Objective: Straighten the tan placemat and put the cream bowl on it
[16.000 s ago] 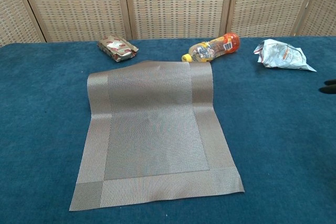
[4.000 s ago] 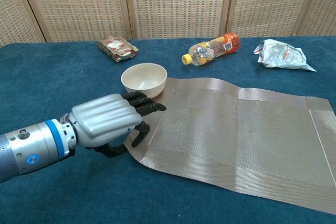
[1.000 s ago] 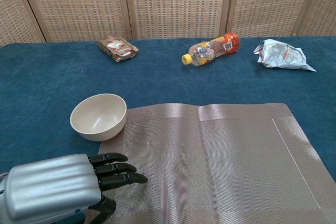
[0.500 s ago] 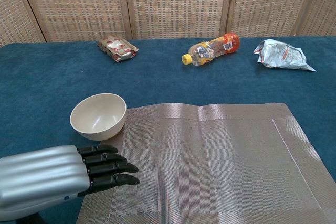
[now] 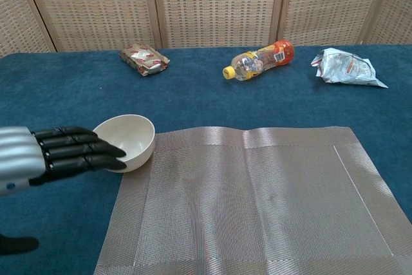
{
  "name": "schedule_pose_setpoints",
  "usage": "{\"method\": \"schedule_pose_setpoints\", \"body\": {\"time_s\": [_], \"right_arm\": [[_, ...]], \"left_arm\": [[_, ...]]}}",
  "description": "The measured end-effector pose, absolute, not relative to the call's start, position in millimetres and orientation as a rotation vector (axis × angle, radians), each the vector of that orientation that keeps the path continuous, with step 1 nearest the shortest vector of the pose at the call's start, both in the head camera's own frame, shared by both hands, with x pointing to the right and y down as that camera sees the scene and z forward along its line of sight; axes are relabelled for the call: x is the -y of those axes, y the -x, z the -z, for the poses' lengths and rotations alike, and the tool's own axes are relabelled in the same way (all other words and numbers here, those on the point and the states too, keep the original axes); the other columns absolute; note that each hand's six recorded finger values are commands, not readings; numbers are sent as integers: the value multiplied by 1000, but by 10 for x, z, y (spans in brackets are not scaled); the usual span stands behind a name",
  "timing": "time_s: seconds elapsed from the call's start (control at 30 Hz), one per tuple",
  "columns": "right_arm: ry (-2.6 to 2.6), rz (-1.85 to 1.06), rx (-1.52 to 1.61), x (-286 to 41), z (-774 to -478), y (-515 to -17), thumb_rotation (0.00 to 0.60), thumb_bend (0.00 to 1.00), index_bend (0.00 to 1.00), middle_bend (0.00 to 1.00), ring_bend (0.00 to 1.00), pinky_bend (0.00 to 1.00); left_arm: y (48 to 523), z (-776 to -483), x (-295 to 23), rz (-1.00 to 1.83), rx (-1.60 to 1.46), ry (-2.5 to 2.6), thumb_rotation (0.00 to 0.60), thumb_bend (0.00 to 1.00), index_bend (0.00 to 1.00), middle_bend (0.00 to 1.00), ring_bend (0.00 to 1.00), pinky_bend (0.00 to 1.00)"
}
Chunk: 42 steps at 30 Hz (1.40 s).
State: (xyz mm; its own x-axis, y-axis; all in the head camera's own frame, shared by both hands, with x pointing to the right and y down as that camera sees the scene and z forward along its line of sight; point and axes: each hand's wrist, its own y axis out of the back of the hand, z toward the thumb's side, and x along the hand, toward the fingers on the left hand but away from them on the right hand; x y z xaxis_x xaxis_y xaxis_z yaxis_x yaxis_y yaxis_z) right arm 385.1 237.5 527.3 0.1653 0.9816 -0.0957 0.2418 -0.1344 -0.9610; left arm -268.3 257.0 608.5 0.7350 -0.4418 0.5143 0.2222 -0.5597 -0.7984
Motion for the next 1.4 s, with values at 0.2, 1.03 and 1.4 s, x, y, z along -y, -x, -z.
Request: {"method": "schedule_pose_setpoints", "body": {"time_s": [0.2, 1.03, 1.4], "right_arm": [[1558, -1045, 1209, -2388, -5283, -3827, 600, 238, 55, 0, 0, 0], [1562, -1090, 1211, -2327, -5386, -3892, 600, 239, 62, 0, 0, 0], [1559, -1086, 1209, -2340, -5378, -3878, 600, 239, 62, 0, 0, 0]], "left_arm": [[2820, -6105, -2206, 981, -313, 1906, 600, 219, 142, 0, 0, 0], [2477, -6985, -1612, 1151, -343, 1814, 600, 229, 366, 0, 0, 0], [2506, -6857, -1599, 1118, -377, 1828, 600, 229, 371, 0, 0, 0]]}}
